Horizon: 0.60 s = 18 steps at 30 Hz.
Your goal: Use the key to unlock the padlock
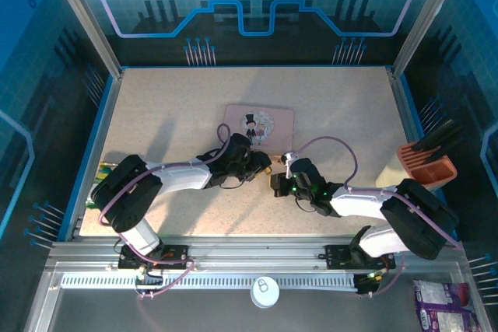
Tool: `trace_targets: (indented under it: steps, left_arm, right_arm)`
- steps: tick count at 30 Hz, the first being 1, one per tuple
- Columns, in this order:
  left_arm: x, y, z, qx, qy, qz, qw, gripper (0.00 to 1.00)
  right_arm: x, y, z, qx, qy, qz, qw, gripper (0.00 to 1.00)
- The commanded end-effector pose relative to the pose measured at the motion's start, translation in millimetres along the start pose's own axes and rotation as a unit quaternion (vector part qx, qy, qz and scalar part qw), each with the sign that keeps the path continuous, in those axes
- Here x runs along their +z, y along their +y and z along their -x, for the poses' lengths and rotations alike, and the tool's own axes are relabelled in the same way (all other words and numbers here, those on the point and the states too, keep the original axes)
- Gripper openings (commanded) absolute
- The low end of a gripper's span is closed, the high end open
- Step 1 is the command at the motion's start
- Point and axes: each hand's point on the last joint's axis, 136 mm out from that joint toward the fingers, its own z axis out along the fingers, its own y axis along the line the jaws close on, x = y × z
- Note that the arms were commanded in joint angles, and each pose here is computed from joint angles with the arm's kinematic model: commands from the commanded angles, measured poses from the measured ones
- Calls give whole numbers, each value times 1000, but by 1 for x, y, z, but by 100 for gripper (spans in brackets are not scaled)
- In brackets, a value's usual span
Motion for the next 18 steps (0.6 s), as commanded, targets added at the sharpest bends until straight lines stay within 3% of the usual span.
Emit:
trace_targets:
  steps: [1, 11, 18]
  left_arm:
    - [-15, -12, 7, 21, -13, -13, 1000, 45]
    - [-46, 13, 23, 71, -51, 47, 995, 60]
    - [-93, 23, 61, 147, -110, 115, 976, 72]
  right_arm:
    - [-2, 1, 5, 24, -13, 10, 1000, 0]
    - [4, -14, -10, 70, 12, -19, 997, 0]
    - [6, -26, -7, 112, 16, -22, 993, 0]
